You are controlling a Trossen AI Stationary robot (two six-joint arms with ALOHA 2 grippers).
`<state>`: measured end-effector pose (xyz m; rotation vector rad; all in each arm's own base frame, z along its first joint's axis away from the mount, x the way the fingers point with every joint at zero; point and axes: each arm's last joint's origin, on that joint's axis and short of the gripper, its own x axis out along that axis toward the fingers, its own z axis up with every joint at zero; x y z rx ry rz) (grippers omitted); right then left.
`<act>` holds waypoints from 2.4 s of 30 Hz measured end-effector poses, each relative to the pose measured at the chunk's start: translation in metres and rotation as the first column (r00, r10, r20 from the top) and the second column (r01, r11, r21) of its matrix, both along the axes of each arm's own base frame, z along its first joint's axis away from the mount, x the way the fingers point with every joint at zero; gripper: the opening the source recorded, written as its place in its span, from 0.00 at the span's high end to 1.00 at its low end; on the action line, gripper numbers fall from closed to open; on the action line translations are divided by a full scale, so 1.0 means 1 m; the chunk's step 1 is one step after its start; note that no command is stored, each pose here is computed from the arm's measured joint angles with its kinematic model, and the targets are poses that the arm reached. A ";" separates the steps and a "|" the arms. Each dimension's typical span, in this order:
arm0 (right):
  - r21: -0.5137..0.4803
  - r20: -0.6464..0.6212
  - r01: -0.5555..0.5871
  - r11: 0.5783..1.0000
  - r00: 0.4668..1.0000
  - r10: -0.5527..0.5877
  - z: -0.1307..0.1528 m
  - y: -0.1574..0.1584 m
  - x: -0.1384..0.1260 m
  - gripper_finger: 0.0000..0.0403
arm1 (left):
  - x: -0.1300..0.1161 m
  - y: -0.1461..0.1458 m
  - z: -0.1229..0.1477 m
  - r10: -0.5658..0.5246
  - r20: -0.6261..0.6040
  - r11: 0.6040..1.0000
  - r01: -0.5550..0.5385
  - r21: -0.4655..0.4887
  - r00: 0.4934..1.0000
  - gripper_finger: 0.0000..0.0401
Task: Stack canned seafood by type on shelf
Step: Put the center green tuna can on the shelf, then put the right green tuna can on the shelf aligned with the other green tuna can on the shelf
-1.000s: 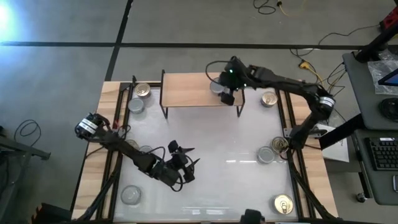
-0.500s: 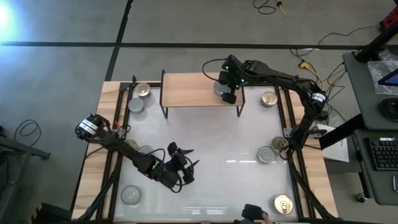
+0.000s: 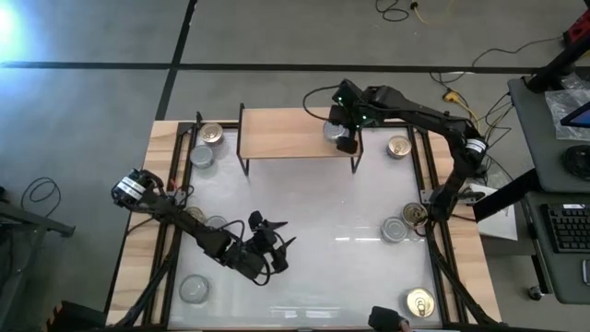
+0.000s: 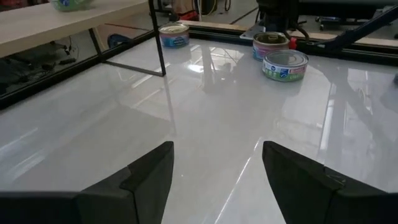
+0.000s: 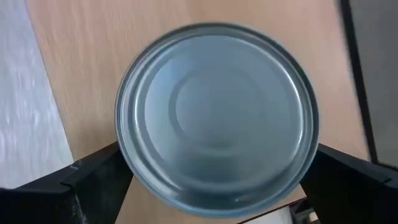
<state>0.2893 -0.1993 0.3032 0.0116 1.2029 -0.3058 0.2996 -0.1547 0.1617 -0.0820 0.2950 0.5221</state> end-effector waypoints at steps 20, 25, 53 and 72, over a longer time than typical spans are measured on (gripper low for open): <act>-0.123 -0.101 -0.014 0.992 0.995 0.002 0.003 0.004 0.005 0.01 | 0.006 0.002 0.009 0.015 0.060 0.999 -0.017 0.039 0.998 0.42; -0.147 -0.082 -0.008 0.989 0.997 -0.004 0.013 0.003 0.005 0.01 | 0.006 0.002 0.009 0.015 0.059 0.999 -0.017 0.040 0.998 0.42; -0.339 -0.077 0.087 0.937 0.990 -0.120 0.004 -0.027 0.030 0.01 | 0.008 0.002 0.012 0.015 0.082 1.000 -0.017 0.025 0.997 0.42; -0.230 0.087 0.120 0.966 0.991 -0.103 0.085 0.024 0.013 0.01 | 0.013 -0.005 0.022 -0.072 0.138 0.996 0.064 0.063 0.988 0.42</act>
